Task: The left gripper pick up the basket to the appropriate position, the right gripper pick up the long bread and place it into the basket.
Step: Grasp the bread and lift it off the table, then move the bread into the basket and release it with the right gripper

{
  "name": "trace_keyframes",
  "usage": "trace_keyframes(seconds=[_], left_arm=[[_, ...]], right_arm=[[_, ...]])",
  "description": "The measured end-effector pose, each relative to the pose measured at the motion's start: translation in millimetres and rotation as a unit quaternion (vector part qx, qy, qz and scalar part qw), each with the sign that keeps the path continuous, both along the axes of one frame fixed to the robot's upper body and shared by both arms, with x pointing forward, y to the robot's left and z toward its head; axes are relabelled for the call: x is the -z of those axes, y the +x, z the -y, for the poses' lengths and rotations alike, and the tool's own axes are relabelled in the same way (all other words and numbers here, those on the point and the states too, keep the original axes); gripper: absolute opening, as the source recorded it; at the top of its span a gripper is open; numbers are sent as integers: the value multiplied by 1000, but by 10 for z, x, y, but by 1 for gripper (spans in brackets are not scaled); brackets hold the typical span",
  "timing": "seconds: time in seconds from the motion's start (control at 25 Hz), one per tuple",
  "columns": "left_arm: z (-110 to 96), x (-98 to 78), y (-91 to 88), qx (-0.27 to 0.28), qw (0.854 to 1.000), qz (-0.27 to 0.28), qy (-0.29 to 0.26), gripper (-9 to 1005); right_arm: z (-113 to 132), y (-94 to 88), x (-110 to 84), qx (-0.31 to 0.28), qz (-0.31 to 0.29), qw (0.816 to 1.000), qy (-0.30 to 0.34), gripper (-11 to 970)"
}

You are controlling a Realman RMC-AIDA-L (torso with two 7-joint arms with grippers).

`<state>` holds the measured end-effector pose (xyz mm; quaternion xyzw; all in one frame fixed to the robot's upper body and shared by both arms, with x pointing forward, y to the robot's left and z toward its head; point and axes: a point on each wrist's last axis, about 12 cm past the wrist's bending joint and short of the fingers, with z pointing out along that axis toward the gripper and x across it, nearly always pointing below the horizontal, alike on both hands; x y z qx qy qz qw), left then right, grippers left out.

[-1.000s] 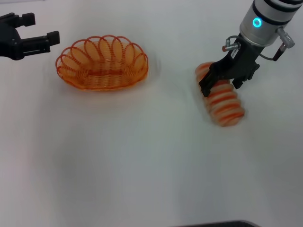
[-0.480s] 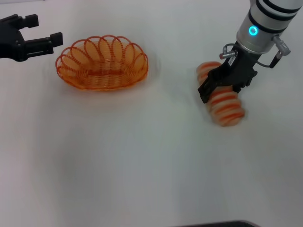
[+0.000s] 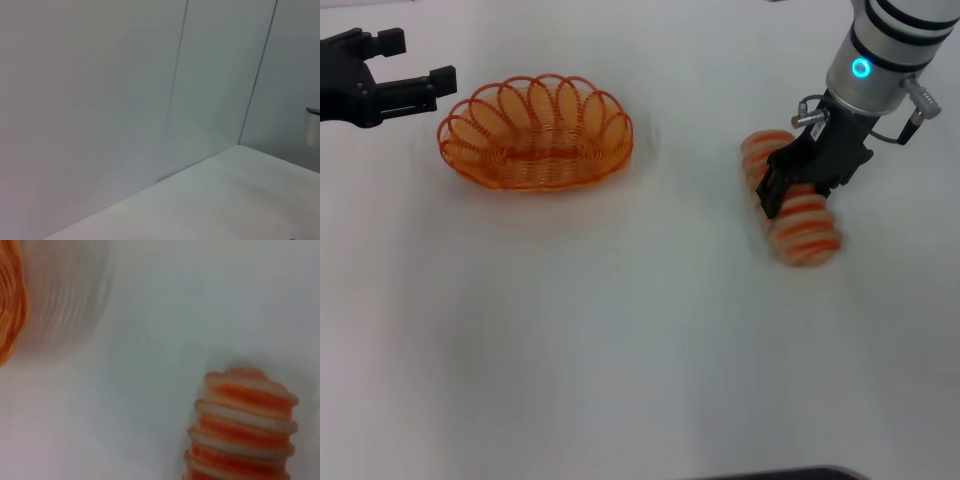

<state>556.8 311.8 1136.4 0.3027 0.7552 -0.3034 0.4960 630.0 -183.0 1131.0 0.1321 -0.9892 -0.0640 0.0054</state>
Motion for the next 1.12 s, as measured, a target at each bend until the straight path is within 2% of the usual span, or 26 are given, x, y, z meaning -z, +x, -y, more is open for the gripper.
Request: trace_keyframes(seconds=[0.16, 0.32, 0.6, 0.76, 0.92, 1.12], left_arm=[[16, 12, 2, 0, 1000, -2, -3, 899], [25, 25, -1, 0, 1000, -3, -5, 899], [69, 87, -20, 6, 1000, -16, -18, 900], [116, 144, -55, 19, 999, -31, -31, 899], [129, 186, -95, 25, 998, -41, -38, 899], [172, 250, -167, 43, 996, -56, -47, 899]], right_arm=[[30, 51, -106, -7, 28, 1000, 5, 691], [42, 132, -304, -36, 90, 995, 15, 635], [48, 335, -635, -146, 193, 970, 8, 572], [-75, 385, -755, -244, 228, 943, 14, 538], [-281, 346, -891, -344, 258, 900, 66, 502], [-512, 248, -996, -451, 249, 853, 84, 459]])
